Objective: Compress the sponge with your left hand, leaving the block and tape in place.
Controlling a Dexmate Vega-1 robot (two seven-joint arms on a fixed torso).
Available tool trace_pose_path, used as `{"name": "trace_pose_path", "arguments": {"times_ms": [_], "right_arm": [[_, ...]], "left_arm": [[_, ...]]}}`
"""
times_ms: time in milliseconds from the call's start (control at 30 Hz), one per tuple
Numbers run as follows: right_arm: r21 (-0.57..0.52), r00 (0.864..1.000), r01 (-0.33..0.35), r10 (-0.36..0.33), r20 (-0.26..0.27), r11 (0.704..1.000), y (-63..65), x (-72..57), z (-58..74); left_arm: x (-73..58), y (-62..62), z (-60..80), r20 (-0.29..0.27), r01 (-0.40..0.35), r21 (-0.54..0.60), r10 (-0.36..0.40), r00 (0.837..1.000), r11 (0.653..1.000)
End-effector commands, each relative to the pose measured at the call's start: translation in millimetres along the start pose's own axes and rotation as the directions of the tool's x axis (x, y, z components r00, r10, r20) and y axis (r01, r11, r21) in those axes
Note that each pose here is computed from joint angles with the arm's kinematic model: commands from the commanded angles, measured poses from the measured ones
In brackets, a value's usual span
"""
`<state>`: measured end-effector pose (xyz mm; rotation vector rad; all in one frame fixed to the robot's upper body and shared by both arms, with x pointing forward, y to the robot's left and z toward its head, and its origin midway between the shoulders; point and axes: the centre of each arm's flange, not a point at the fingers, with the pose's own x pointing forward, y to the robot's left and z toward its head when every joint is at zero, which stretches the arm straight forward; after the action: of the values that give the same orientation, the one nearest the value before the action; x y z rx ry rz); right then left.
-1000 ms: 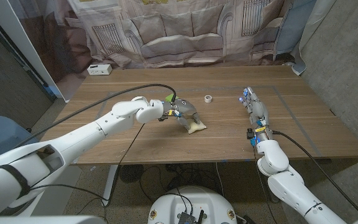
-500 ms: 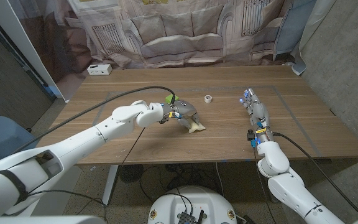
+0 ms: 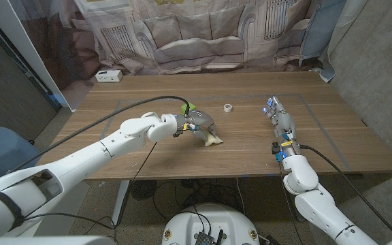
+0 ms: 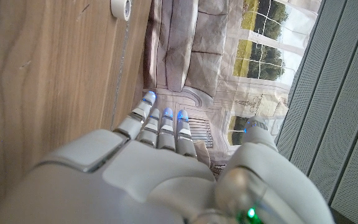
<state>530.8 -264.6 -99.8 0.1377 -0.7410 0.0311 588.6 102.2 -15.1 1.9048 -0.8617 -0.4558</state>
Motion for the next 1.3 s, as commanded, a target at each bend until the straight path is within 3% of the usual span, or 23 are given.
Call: {"name": "trace_pose_path", "arguments": {"times_ms": [33, 433, 1300], "right_arm": [[0.004, 1.000, -0.002, 0.001, 0.011, 1.000, -2.5, -0.6, 2.4], [0.003, 1.000, 0.002, -0.002, 0.023, 1.000, -2.1, 1.1, 4.9], [0.009, 1.000, -0.011, 0.011, 0.029, 1.000, -2.3, 8.9, 2.4]], "left_arm": [[-7.0, 12.9, -0.7, -0.023, -0.044, -0.001, 0.044, 0.999, 0.999], [-10.6, 21.7, -4.1, -0.033, -0.072, -0.002, 0.072, 0.997, 0.997], [-31.1, 69.4, -5.1, -0.066, -0.183, 0.060, 0.187, 0.980, 0.981]]}}
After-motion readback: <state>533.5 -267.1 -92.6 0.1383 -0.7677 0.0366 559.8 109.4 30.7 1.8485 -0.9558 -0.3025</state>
